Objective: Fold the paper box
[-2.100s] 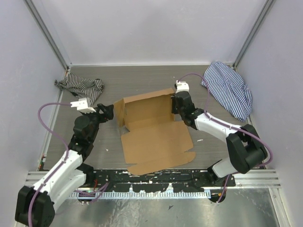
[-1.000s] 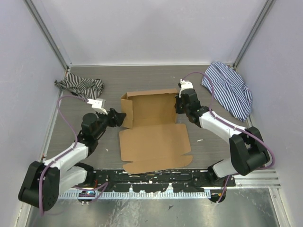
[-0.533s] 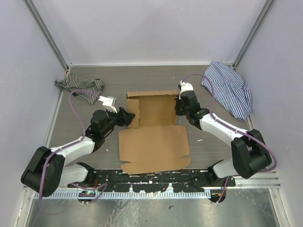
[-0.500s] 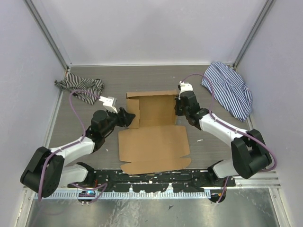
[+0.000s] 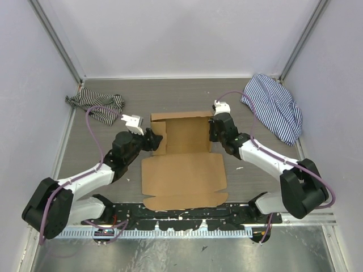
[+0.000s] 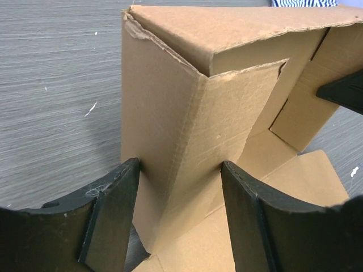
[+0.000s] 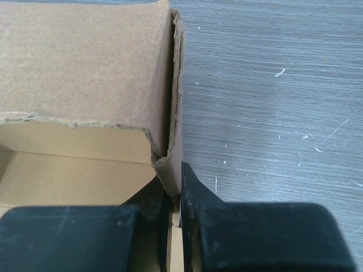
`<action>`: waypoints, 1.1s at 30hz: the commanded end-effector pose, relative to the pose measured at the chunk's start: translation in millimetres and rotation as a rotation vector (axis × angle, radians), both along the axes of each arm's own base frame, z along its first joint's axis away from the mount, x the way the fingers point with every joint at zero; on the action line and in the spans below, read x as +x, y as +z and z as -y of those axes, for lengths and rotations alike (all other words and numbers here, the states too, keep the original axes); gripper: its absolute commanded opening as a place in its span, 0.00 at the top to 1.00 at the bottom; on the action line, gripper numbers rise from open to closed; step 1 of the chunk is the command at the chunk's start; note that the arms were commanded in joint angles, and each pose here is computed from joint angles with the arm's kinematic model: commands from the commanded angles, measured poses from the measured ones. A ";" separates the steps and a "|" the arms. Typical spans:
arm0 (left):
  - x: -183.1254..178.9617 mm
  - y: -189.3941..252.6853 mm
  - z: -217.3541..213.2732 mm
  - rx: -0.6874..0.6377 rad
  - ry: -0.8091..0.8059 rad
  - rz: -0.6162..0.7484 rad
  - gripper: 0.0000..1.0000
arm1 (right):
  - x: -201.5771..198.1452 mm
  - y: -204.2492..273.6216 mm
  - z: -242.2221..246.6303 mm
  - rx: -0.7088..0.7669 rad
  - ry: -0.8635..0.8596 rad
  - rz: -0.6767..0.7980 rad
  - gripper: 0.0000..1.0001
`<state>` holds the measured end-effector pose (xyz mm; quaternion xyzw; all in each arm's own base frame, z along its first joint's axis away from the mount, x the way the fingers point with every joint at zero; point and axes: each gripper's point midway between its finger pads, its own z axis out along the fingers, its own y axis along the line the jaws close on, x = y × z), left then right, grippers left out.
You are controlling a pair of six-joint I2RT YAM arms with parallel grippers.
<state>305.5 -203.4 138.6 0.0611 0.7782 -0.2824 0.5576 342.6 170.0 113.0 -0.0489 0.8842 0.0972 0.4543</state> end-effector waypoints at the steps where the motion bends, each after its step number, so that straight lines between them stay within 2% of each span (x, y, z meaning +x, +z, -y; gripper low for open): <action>1: 7.0 14.1 15.6 0.006 -0.007 0.038 0.35 | -3.4 15.1 -3.9 0.027 -0.018 0.039 0.97; 4: 0.3 11.7 19.4 0.023 -0.008 0.029 0.35 | -3.2 11.6 3.1 0.005 -0.070 0.028 0.97; 10: -1.4 -5.8 10.8 0.071 0.059 -0.003 0.35 | -15.4 7.8 1.6 -0.038 -0.122 0.144 0.99; 16: -3.2 -18.1 8.9 0.119 0.112 -0.011 0.35 | -26.0 -0.5 -4.8 0.039 -0.166 0.198 0.98; 21: -3.8 -22.6 5.5 0.171 0.206 0.008 0.40 | -34.0 10.2 -7.8 0.079 -0.191 0.244 0.98; 23: -2.3 -30.3 5.7 0.207 0.245 0.006 0.45 | -35.0 12.0 -11.7 0.088 -0.182 0.240 0.98; 25: -0.4 -38.8 7.3 0.242 0.270 0.001 0.55 | -35.3 13.7 -14.1 0.092 -0.179 0.234 0.98; 27: 2.3 -47.3 7.9 0.272 0.300 -0.008 0.72 | -35.8 16.9 -16.0 0.100 -0.174 0.237 0.98; 29: 4.6 -52.5 4.4 0.294 0.348 -0.020 0.97 | -35.4 20.5 -16.0 0.104 -0.178 0.239 0.98; 30: 5.4 -53.5 1.1 0.297 0.378 -0.028 1.00 | -35.7 21.7 -16.5 0.105 -0.177 0.239 0.98; 33: 5.7 -54.6 -8.9 0.300 0.459 -0.036 1.00 | -35.8 24.4 -15.2 0.107 -0.185 0.240 0.98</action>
